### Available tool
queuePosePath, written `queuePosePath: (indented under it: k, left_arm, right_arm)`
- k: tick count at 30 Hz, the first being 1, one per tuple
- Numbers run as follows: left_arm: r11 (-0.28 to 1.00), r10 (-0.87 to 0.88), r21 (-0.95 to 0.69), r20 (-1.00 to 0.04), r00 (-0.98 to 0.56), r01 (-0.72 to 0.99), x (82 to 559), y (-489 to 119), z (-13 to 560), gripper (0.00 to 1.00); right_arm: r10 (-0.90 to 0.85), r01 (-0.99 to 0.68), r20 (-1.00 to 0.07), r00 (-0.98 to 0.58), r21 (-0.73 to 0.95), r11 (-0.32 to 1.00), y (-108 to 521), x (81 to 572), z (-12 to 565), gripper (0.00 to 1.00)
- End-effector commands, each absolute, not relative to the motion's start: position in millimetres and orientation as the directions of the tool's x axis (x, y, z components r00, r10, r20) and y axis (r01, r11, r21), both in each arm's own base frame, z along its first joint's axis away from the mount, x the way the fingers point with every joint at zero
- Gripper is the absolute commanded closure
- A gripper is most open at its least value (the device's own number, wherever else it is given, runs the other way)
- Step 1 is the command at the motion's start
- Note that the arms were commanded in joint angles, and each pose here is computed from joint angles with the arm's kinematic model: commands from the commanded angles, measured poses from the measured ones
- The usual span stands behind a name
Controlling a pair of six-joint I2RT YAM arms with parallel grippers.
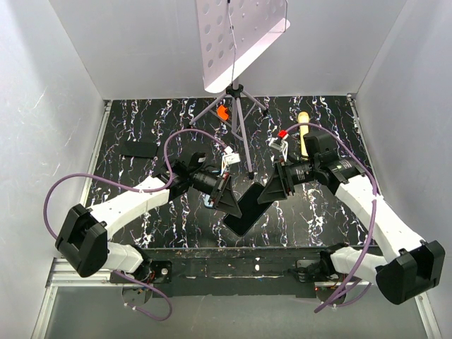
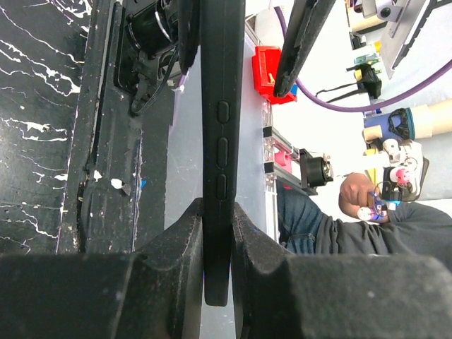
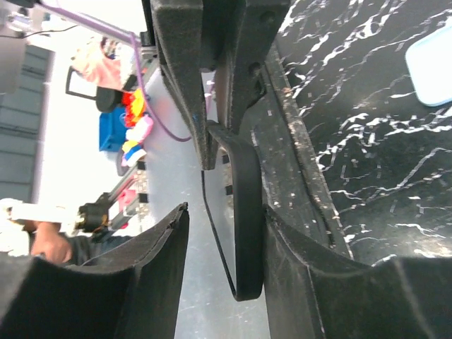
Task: Take the phone out of the phone case
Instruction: Adjust the phone.
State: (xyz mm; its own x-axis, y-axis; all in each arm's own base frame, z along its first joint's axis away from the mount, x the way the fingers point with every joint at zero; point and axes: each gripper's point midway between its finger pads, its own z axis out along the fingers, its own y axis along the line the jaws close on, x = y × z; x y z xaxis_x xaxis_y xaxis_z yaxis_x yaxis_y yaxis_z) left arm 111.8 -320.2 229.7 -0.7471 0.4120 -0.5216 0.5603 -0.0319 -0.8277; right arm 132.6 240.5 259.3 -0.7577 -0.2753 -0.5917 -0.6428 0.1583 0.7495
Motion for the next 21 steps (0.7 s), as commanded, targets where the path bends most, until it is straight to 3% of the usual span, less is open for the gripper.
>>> queuePosePath:
  k: [1, 7, 13, 21]
  left_arm:
    - [-0.145, 0.390, -0.777, -0.613, -0.687, 0.612, 104.6, -318.2, 263.2, 1.00]
    - [-0.152, 0.377, -0.778, -0.615, -0.692, 0.609, 106.8, -320.8, 268.0, 1.00]
    - [-0.167, 0.338, -0.773, -0.629, -0.700, 0.613, 110.7, -324.6, 274.5, 1.00]
    - [-0.172, 0.343, -0.773, -0.628, -0.698, 0.611, 109.6, -324.5, 274.7, 1.00]
  right_arm:
    - [-0.287, -0.665, -0.642, -0.711, 0.747, -0.023, 244.2, 120.3, 287.0, 0.50]
    - [-0.261, -0.673, -0.658, -0.706, 0.739, -0.041, 246.6, 121.5, 281.9, 0.50]
    - [-0.195, -0.658, -0.647, -0.737, 0.753, -0.014, 252.3, 130.8, 276.9, 0.67]
    - [-0.103, -0.699, -0.697, -0.710, 0.715, -0.020, 254.6, 135.5, 283.4, 0.70]
